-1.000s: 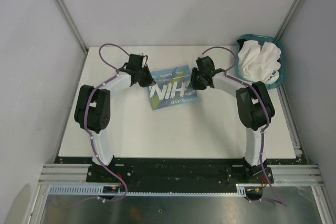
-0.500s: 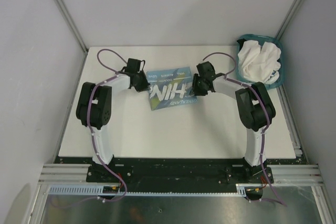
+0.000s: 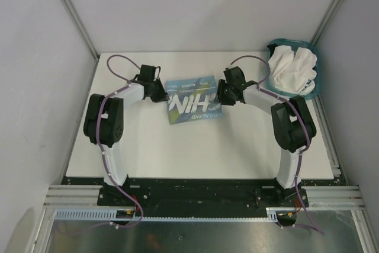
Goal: Fold and stack the t-shirts
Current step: Smooth out wrinkles on the folded tshirt
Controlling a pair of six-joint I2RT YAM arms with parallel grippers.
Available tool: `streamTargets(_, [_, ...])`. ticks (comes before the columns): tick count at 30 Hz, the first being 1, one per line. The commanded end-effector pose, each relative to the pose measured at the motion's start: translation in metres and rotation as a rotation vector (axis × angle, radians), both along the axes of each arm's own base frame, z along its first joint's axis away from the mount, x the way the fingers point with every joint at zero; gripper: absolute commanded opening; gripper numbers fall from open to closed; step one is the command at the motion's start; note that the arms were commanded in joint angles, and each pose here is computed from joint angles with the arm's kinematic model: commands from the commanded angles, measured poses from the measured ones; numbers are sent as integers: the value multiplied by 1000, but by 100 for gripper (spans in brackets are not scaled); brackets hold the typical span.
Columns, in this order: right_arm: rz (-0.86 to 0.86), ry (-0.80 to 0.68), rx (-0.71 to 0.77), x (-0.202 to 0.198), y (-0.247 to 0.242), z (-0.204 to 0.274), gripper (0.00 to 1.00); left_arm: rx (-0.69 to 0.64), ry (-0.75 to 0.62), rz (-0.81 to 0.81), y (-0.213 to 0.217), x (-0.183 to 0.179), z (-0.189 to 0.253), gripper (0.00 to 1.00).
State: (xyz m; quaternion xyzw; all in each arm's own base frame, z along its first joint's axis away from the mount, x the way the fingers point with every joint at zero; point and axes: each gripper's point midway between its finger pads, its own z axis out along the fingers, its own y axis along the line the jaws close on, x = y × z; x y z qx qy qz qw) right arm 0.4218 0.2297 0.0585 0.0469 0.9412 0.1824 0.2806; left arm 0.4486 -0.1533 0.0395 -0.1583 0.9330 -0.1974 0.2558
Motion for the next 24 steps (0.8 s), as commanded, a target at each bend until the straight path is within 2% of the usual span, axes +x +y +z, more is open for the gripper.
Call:
streamTargets(1, [-18,-84,38,13,-1,33,44,-67,-83,-52,-9,-9,47,16])
streamTargets(8, [23,-51,-79,-16,7,24,43,-73,-66,-59,-7,-32,46,19])
streamTargets(13, [35,-9,-110,-36,9,3,42,-72,-45,-49,-5,-33,38,31])
streamTargets(24, [45,22,-118,-46,6,-11,41,-93,-8,-37,-8,-18,22,47])
